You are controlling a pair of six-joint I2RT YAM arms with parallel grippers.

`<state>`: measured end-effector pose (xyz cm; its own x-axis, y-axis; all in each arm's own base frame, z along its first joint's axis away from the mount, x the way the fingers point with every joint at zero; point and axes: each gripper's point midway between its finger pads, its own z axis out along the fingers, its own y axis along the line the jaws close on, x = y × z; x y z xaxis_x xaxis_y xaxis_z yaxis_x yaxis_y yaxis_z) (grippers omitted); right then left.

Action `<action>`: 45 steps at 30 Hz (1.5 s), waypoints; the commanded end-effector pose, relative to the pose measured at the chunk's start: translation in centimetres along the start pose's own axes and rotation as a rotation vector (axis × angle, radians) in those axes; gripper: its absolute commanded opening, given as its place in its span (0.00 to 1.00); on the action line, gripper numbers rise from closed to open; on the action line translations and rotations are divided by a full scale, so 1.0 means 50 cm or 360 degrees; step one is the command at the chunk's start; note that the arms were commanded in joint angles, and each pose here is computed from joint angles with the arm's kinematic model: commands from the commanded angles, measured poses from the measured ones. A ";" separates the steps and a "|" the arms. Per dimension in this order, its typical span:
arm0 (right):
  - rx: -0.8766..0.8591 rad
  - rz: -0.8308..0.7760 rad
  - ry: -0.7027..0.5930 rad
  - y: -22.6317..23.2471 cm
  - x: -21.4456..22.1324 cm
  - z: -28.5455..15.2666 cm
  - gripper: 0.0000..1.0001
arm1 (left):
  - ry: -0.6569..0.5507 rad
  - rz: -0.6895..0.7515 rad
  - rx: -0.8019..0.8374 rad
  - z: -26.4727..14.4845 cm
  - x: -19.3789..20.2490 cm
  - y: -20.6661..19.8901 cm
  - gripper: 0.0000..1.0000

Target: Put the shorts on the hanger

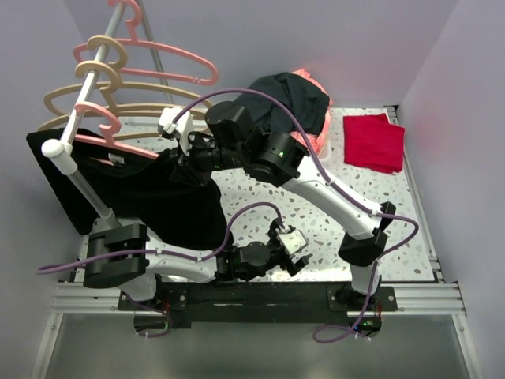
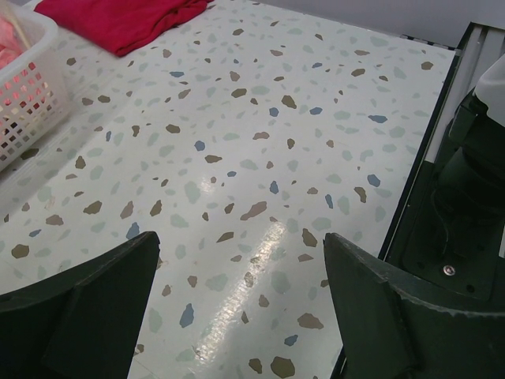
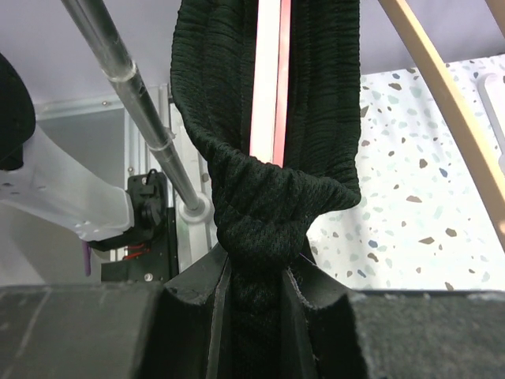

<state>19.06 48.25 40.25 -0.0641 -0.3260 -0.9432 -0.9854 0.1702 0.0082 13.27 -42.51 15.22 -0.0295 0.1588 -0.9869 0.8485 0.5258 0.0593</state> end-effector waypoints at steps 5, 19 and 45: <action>0.0044 -0.0149 -0.0429 0.013 -0.168 -0.062 0.00 | -0.0111 -0.0086 -0.0002 0.003 -0.039 -0.001 0.90; 0.0036 -0.0125 -0.0398 0.020 -0.153 -0.012 0.00 | -0.0106 -0.0086 0.0005 0.009 -0.042 -0.005 0.90; 0.0167 -0.0045 -0.0478 0.023 -0.171 -0.118 0.84 | -0.0078 -0.0095 -0.0056 0.020 -0.040 0.004 0.91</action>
<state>18.71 49.49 42.75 -0.0307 -0.2259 -0.9737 -0.9758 0.2176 -0.0197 13.05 -42.76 14.77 -0.0447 0.1631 -0.9856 0.8542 0.5178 0.0470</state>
